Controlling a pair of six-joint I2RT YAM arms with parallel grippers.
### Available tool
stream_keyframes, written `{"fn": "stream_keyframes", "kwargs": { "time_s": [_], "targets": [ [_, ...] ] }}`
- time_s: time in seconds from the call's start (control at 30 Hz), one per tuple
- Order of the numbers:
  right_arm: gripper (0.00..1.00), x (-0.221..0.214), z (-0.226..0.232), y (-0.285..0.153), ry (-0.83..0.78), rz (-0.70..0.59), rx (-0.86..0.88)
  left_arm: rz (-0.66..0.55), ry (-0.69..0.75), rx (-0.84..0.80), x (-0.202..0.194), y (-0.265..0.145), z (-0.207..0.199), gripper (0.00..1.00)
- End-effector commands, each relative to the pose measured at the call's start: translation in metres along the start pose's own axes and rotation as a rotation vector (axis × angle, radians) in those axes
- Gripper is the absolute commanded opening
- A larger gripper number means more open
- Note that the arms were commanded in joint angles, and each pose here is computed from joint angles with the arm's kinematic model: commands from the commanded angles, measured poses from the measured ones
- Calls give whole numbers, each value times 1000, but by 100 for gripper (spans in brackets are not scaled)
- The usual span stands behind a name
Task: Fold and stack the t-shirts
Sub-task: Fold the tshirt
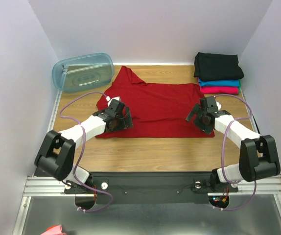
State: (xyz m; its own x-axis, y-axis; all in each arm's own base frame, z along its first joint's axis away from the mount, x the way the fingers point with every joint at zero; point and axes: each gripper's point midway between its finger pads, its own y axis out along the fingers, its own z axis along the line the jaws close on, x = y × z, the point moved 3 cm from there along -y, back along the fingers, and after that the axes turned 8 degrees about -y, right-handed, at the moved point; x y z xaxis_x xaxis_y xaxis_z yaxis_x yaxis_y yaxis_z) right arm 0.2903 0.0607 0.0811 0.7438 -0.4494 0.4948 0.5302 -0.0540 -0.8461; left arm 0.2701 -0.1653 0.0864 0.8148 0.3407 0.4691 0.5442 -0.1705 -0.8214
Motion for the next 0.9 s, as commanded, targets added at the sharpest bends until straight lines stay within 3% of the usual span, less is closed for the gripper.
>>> {"fn": "stream_keyframes", "kwargs": {
  "time_s": [0.0,0.3,0.6,0.7,0.87],
  "targets": [
    [100,8,12,3,-33,-23,73,-36,-35,-42,14,17,-19,98],
    [100,4,6,5,-48,-23,53,-155,-55,23,68,30,-33,98],
    [100,13,2,-2,-57,-72,34,-202,-135,30,161,73,-22,98],
    [100,16,4,-6,-59,-85,43,-251,-189,-43,204,64,-27,99],
    [100,13,3,-8,-60,-79,48,-273,-190,-79,228,39,-34,98]
  ]
}}
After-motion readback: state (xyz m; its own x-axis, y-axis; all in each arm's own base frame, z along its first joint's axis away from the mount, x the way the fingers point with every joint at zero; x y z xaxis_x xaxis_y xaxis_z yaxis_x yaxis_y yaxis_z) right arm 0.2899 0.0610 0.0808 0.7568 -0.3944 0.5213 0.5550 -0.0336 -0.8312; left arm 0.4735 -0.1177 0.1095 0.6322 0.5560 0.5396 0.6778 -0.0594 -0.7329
